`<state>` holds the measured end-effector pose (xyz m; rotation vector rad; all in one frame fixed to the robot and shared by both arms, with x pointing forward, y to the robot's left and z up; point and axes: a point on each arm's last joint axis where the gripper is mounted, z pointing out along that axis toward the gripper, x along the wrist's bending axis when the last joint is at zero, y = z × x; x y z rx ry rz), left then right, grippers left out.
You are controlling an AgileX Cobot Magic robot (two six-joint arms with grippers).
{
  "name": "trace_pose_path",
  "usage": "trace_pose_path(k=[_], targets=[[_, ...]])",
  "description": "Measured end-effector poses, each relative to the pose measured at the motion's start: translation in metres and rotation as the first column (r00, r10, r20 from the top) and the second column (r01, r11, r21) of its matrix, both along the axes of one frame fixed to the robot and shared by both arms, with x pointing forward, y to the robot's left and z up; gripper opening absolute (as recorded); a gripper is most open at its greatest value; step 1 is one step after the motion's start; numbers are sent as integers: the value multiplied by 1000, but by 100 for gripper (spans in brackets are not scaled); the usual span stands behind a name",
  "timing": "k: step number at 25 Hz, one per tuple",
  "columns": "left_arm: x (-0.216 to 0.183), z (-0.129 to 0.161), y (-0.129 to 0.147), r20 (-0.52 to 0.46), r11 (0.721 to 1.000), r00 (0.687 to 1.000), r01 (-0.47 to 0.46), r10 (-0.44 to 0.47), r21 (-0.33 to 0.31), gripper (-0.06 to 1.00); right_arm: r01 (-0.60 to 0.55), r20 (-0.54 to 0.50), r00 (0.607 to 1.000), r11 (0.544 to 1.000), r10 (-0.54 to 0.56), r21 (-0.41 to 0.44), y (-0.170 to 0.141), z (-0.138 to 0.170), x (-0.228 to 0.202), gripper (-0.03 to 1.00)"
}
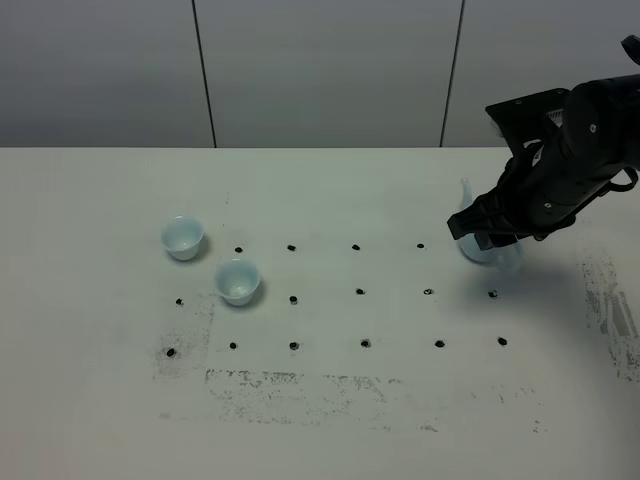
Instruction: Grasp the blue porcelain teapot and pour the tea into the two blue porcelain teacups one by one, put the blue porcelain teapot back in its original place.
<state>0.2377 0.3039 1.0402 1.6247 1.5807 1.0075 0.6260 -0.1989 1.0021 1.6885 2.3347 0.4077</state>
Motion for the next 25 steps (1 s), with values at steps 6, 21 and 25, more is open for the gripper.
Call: trace_pose_path(k=[6, 21, 25], targets=[[0, 0, 0, 0, 1000, 1000, 0, 0, 0, 52, 19, -39, 999, 999, -20, -36, -9, -16, 21, 42], [0, 0, 0, 0, 1000, 1000, 0, 0, 0, 52, 5, -65, 998, 996, -10, -88, -22, -56, 37, 42], [0, 0, 0, 0, 1000, 1000, 0, 0, 0, 52, 0, -64, 998, 995, -6, -95, -23, -64, 40, 42]])
